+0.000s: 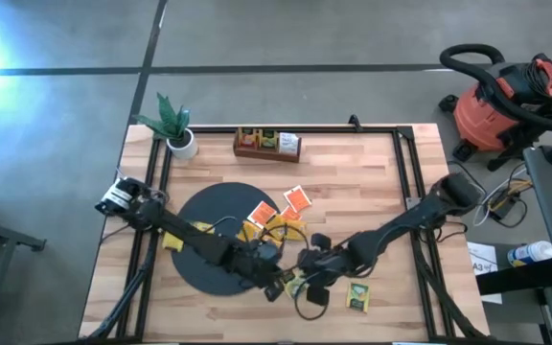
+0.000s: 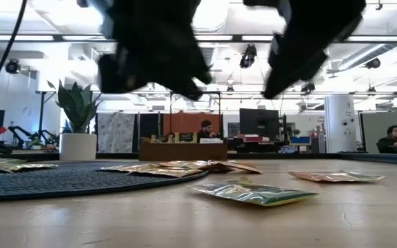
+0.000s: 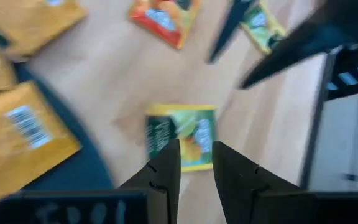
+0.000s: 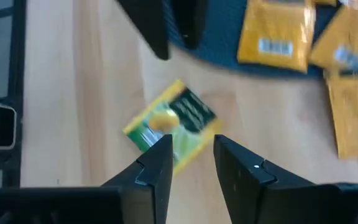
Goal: Pick & Place Tea
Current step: Put the yellow tea bag into the middle section of the wooden organizer
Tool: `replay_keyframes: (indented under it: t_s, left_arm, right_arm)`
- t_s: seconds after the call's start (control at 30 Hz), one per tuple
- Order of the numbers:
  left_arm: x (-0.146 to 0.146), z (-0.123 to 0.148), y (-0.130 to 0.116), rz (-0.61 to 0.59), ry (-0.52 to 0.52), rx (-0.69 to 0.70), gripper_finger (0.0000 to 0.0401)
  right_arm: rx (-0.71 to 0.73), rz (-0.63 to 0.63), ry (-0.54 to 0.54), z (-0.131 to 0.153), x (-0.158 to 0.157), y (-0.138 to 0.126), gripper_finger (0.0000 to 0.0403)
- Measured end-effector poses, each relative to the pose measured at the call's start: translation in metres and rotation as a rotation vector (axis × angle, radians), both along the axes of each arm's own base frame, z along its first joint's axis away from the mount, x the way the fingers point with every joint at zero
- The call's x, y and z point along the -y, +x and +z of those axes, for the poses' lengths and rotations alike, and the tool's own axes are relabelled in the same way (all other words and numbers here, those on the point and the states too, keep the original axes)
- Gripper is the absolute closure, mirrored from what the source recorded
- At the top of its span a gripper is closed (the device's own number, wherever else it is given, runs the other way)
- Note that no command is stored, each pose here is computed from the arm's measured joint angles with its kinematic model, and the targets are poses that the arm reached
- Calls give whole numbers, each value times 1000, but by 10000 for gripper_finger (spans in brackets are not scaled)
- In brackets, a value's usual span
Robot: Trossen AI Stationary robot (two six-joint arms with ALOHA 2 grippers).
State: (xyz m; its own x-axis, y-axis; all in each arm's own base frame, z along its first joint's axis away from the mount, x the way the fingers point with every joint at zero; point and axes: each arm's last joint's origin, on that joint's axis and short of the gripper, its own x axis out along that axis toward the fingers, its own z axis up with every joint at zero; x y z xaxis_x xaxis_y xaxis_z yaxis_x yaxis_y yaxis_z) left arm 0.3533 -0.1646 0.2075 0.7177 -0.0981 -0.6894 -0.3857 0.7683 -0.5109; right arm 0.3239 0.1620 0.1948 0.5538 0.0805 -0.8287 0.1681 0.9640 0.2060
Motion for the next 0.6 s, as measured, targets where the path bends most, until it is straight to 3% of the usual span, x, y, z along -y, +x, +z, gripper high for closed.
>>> replay_keyframes:
  t_s: [0.1, 0.3, 0.6]
  left_arm:
    - [1, -8, 8, -25, -38, 10, 314]
    - [11, -31, 18, -8, -130, 6, 314]
    - [18, -65, 25, 61, -219, -47, 314]
  right_arm:
    - [-49, -31, 59, -15, 9, -7, 287]
    - [29, -30, 134, -32, 14, -9, 287]
    - [68, 53, 102, -43, 23, -7, 273]
